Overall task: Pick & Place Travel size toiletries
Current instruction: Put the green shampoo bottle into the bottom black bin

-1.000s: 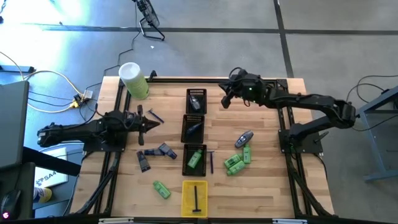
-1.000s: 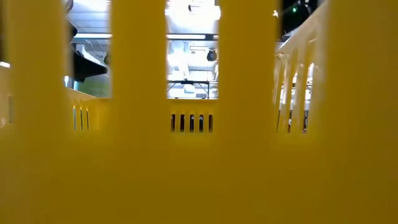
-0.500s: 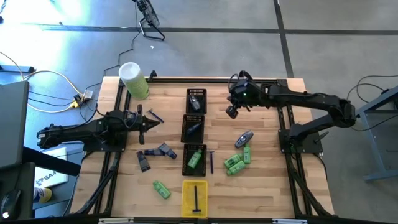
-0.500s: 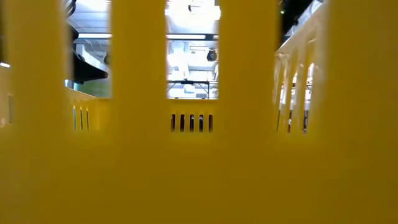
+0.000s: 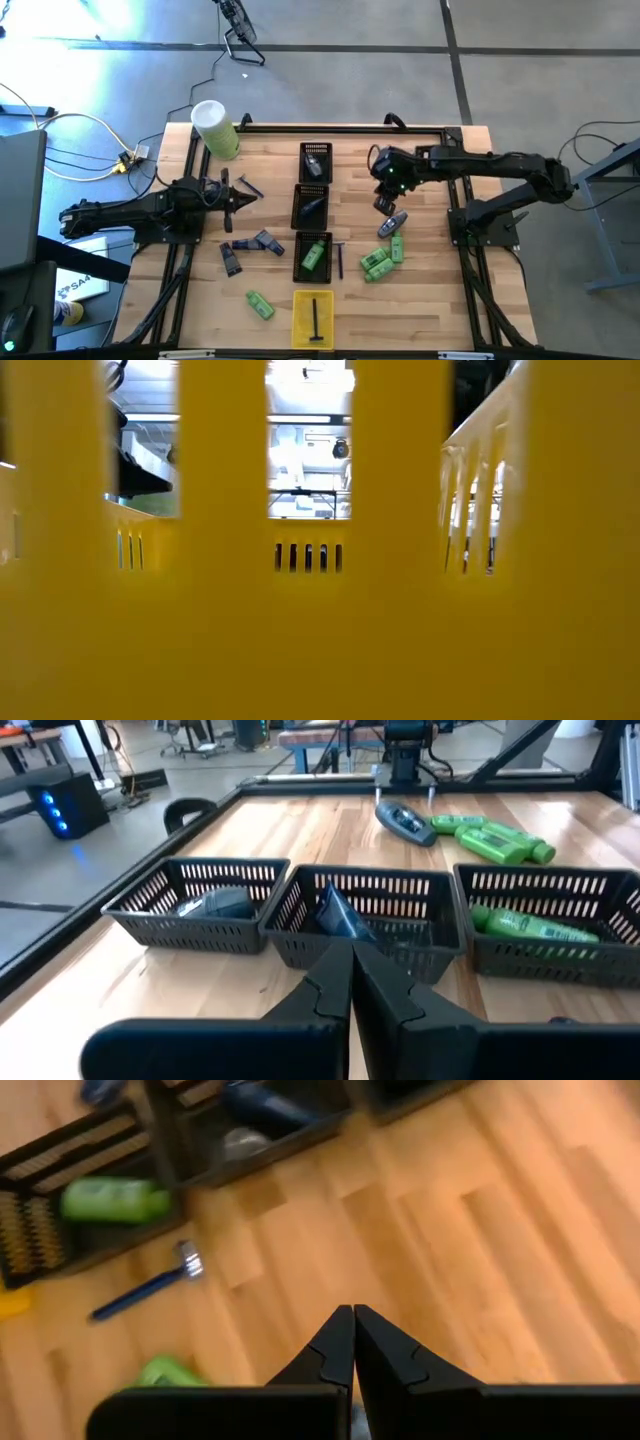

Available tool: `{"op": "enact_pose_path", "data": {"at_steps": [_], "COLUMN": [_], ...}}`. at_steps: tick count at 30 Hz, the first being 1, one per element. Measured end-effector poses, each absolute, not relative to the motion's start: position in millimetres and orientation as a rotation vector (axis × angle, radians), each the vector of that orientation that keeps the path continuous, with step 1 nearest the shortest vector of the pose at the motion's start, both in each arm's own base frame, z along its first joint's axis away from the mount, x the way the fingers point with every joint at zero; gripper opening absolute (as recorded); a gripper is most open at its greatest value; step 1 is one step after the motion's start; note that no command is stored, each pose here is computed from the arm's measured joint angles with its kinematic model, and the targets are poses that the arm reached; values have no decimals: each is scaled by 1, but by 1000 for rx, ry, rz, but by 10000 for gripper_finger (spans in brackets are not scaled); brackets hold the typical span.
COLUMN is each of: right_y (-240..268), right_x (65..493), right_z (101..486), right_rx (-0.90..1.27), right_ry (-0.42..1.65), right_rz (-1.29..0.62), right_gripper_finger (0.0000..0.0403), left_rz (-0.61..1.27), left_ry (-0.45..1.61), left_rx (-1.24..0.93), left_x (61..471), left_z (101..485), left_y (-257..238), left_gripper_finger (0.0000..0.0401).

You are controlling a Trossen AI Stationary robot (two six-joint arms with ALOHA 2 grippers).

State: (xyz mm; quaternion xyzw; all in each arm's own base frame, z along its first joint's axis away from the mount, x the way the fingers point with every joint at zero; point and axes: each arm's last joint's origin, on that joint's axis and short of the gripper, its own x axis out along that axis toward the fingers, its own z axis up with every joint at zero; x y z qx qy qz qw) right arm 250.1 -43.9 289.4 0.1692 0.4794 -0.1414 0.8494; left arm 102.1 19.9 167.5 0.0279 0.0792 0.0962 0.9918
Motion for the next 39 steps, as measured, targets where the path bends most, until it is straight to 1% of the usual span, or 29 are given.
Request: {"op": "enact_pose_path", "data": {"at_steps": [7,11,14,16,18,25,27,29,31,33,39], "right_y": [-20,-8,0,5,9,24,29,34,40,46,61], "right_x": [254,258,262,267,271,287,290,292,294,296,302], "right_z": [290,292,292,289,284,257,251,245,240,234,213], "right_rx": [279,230,212,206,198,160,157,163,159,153,123], "right_ry": [1009,972,941,936,958,1062,1089,1120,1146,1169,1241], "right_rz": [-243,-235,-221,-205,-196,-161,-140,-104,-85,-76,-63], "right_gripper_finger": [3,3,15,35,66,218,254,278,289,292,278], "left_rz": [193,193,193,193,193,193,193,193,193,194,194], "left_ry": [168,169,169,169,169,170,170,170,170,170,170], "left_rx": [57,58,58,58,58,58,58,58,58,58,58], "left_x": [102,102,102,102,102,102,102,102,102,102,102], "left_z": [167,167,167,167,167,167,167,167,167,167,167], "left_y": [20,20,20,20,20,20,20,20,20,20,20], "left_gripper_finger": [6,6,6,6,6,6,6,6,6,6,6]}}
